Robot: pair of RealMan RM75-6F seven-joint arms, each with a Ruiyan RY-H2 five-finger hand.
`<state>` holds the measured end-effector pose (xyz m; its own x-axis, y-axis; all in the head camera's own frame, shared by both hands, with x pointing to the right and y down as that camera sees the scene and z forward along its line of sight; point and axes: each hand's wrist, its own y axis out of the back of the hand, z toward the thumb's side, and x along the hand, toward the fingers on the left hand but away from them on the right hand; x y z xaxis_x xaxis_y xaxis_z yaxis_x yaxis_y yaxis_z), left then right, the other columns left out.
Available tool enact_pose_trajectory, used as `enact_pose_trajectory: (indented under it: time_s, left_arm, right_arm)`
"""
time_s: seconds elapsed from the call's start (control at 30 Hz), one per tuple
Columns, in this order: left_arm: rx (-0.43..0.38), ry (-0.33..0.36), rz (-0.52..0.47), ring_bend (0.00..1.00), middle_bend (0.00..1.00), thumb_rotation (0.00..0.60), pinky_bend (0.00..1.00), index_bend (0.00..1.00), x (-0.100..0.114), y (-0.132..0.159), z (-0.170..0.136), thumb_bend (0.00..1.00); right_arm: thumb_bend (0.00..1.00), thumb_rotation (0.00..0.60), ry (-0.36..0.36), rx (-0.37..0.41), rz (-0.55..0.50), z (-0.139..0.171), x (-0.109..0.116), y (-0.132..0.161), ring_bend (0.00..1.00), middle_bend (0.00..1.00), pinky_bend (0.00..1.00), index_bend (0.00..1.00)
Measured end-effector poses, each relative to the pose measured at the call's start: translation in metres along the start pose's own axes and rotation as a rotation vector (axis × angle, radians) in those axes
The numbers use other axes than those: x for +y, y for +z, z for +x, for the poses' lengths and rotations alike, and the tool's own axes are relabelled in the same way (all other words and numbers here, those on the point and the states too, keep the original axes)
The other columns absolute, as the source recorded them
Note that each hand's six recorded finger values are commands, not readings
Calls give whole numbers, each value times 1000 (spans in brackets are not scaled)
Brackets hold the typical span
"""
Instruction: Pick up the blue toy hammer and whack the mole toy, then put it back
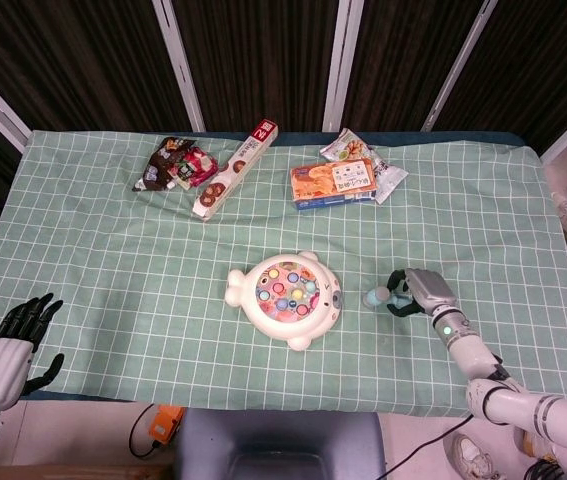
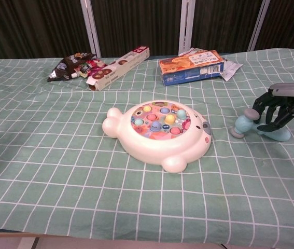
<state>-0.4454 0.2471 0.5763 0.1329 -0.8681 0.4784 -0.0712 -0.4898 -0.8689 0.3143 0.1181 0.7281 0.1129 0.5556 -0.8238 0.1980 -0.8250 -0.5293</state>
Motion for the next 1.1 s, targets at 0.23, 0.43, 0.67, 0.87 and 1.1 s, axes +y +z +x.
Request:
enact_pose_trajectory:
  time_s: [0.23,0.43,0.67,0.87,1.1]
  left_arm:
    - [-1,1,0,0,0,600,114,0,0,0,0,375]
    - [0,0,1,0,0,600,113,0,0,0,-1,374]
    - [-1,0,1,0,0,600,114,0,0,0,-1,373]
    - [-1,0,1,0,0,600,114,0,0,0,-1,373]
    - [-2,2,2,0,0,600,114,0,0,1,-2,373]
  right_arm:
    - [472,600,2,1,0,0,-1,1,433,485,562,578]
    - [495,600,1,1,-2,0,-1,2,433,485,562,585]
    - [497,600,6,2,2,-1,-4,2,433,485,562,588]
    - [498,600,6,3,-1,-2,-4,3,433,485,562,589]
    - [500,600,9,4,1,-1,-5,4,432,485,562,595]
